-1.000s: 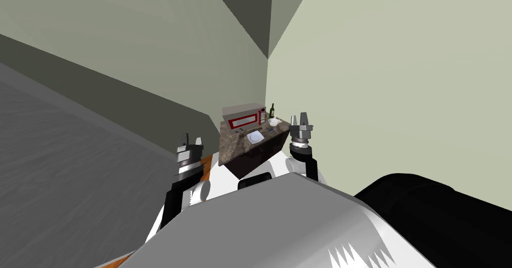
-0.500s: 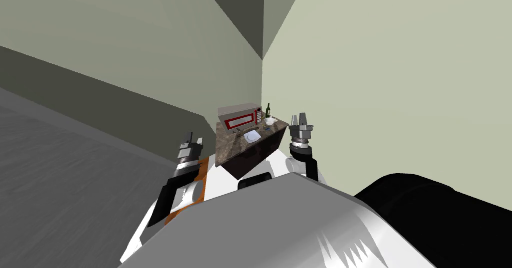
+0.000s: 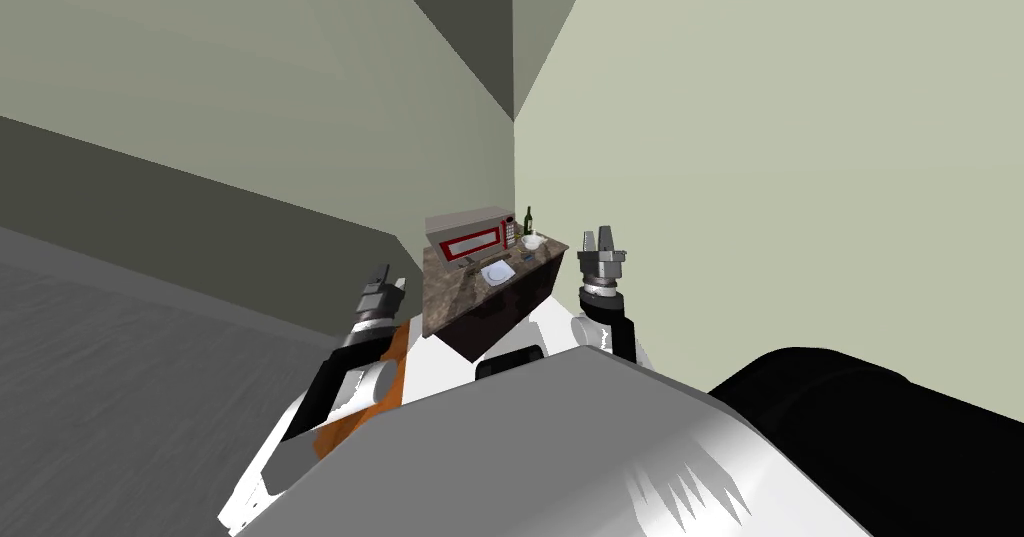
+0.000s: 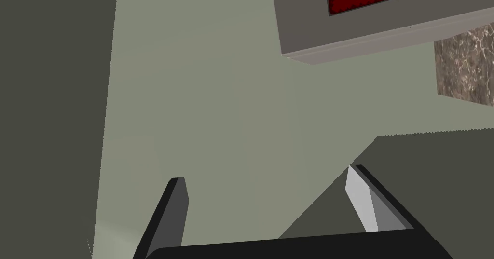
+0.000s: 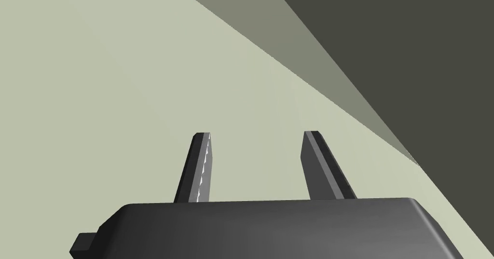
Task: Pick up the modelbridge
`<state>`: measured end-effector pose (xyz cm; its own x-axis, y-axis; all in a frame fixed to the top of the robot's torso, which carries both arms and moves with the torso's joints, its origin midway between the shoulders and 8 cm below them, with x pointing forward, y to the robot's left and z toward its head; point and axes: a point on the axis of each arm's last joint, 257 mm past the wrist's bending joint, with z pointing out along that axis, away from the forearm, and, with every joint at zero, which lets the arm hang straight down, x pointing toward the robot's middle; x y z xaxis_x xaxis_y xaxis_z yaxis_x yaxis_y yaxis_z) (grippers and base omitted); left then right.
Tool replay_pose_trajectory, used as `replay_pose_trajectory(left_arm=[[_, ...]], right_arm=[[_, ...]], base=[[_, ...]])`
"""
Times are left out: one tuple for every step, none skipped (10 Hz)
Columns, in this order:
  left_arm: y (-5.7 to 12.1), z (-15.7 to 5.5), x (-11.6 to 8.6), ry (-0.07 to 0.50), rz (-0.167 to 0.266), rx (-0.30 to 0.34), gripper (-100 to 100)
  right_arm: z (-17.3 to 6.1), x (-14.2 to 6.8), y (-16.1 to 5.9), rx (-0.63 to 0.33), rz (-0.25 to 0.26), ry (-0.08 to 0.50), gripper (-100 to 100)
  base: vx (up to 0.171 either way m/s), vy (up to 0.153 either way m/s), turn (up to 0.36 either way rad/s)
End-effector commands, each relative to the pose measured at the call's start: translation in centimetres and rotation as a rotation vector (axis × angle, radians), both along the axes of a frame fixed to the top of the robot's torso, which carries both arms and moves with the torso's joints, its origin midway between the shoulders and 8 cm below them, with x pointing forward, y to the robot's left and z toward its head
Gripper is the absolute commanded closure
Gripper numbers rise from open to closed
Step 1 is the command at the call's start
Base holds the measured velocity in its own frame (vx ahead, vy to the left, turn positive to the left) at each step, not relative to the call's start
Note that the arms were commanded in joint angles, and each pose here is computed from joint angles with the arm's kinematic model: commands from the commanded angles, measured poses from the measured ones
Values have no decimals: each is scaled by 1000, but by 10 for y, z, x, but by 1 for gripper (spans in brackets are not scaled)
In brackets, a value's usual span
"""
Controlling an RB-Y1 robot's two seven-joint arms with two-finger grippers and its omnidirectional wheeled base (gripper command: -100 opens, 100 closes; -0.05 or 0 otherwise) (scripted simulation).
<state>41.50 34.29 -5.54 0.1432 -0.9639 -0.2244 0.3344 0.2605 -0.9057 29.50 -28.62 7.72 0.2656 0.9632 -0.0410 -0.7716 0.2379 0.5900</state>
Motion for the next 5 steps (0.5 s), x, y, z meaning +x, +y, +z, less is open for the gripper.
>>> replay_pose_trajectory(left_arm=[[2,-4,3,23,3,-2,-100],[11,-9,9,58,5,-2,-100],[12,-13,10,73,8,-4,-100],[21,-16,15,102,12,-6,-100],[23,-22,17,124,16,-8,-100]], right_arm=[[0,0,0,0,0,0,0],[0,0,0,0,0,0,0],[0,0,0,0,0,0,0],[0,0,0,0,0,0,0],[0,0,0,0,0,0,0]], base=[[-8,-7,16],[-13,-17,-134],[-13,-14,-88],[-21,-26,-169],[-14,-21,-76]])
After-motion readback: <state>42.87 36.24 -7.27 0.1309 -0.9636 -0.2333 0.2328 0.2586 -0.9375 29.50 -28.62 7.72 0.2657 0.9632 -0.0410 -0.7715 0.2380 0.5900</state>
